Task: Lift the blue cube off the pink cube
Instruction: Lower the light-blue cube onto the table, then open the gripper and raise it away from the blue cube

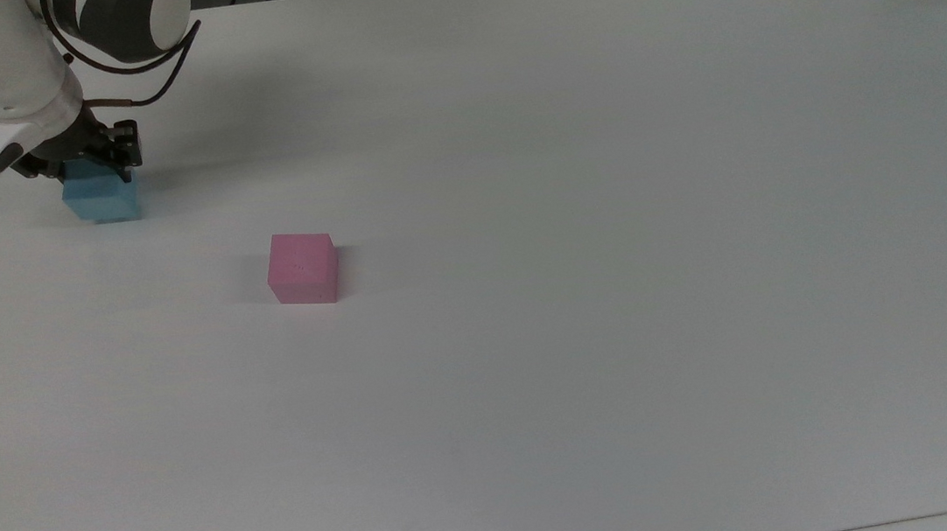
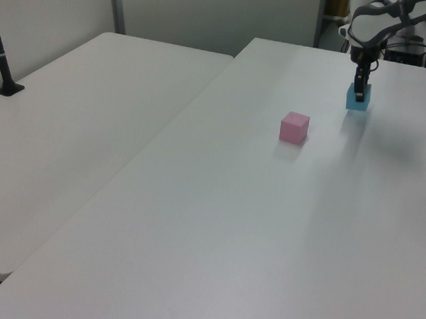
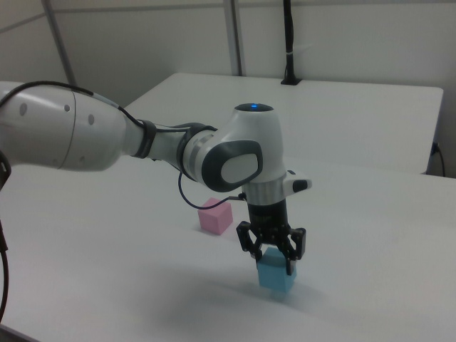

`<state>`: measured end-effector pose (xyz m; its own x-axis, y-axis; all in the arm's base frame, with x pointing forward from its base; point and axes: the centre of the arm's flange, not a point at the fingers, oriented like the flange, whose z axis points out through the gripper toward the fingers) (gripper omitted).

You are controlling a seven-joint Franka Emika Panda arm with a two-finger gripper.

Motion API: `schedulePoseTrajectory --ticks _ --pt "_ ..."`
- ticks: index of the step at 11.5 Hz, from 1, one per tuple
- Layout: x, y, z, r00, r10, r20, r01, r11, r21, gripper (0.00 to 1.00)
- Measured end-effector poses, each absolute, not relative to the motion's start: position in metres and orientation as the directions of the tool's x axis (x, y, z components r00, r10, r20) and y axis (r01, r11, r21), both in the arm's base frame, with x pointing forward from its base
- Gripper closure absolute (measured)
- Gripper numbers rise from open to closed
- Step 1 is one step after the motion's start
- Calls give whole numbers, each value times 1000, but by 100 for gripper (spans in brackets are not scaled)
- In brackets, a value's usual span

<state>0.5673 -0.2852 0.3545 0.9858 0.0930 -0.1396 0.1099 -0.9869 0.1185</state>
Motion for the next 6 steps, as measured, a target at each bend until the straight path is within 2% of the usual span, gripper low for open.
schedulePoseTrajectory --ticks 2,3,6 --pt "567 -285 353 985 93 -143 110 -987 118 7" --pt "567 -285 358 987 72 -144 89 -989 116 0" --pt "564 -264 420 993 -13 -114 -2 -995 96 0"
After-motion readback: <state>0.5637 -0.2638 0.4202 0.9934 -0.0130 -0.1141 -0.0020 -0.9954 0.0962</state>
